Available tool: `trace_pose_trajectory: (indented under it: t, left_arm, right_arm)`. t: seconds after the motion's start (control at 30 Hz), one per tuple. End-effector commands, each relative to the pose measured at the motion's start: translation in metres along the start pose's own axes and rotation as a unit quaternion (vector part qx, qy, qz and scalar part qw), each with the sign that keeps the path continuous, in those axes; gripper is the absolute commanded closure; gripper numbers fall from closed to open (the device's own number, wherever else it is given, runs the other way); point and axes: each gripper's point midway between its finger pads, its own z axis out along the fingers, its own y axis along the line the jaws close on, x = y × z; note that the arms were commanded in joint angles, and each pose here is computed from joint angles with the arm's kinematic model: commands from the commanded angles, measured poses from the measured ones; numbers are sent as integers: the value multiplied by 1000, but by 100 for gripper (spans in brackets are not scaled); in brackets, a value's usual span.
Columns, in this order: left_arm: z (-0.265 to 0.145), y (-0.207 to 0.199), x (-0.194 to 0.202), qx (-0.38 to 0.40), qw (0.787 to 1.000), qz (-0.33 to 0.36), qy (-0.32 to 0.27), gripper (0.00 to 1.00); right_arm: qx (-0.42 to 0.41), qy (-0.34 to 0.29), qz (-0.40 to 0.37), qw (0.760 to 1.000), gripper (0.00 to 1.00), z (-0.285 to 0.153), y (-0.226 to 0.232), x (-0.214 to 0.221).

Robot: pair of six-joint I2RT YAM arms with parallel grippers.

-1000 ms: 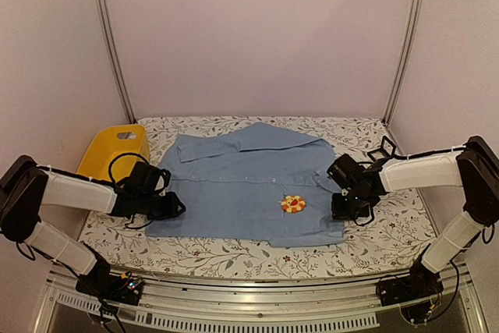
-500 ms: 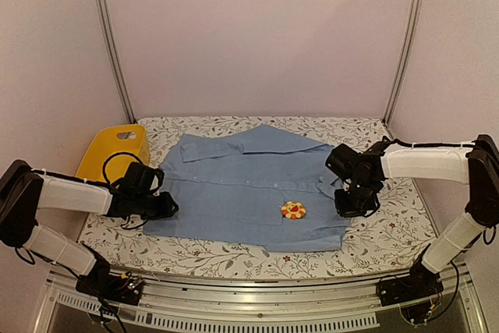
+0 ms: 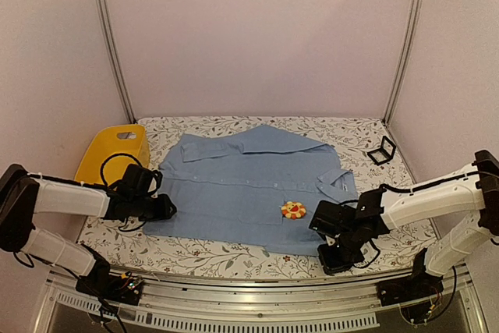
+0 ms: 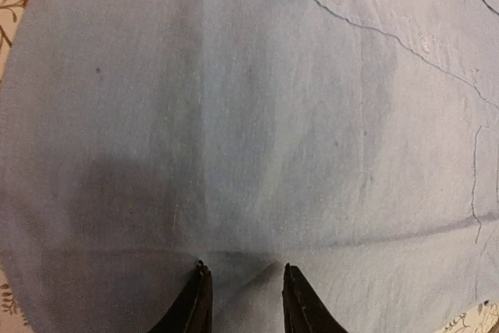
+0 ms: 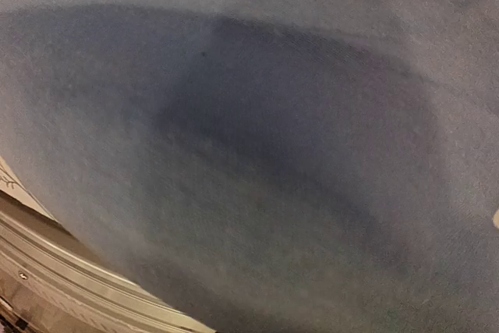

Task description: Pin the brooch onto the clothing

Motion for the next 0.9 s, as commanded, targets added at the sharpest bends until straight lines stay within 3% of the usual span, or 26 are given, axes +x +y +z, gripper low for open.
trace_pose_trajectory:
  t: [0.0, 0.13, 0.23, 0.33, 0.4, 0.47, 0.6, 0.77, 0.87]
  left_arm:
    - [5, 14, 21, -25, 999, -6, 31, 69]
    - [2, 16, 25, -27, 999, -12, 35, 69]
    - [-7, 8, 15, -9, 1000, -8, 11, 69]
    - [-23, -42, -15, 81, 994, 58, -43, 68]
    - [-42, -91, -32, 150, 975, 139, -85, 68]
    - [-67, -157, -30, 238, 931, 252, -113, 66]
    - [-98, -261, 10, 378, 803, 443, -127, 58]
    - [-83, -350, 85, 427, 666, 607, -79, 49]
    - [-55, -369, 135, 422, 617, 664, -22, 40]
  right_arm:
    - [38, 54, 99, 993, 100, 25, -38, 41]
    - [21, 15, 97, 995, 100, 6, -27, 23]
    - [-44, -27, 22, 998, 100, -24, 14, -1]
    - [-79, -102, -52, 990, 93, -69, 43, -32]
    - [-99, -164, -37, 981, 89, -115, 47, -74]
    - [-97, -200, 7, 975, 89, -143, 24, -118]
    - [-19, -271, 67, 960, 87, -163, -47, -195]
    - [45, -299, 71, 951, 76, -150, -106, -276]
    - [79, -293, 60, 951, 63, -130, -135, -319]
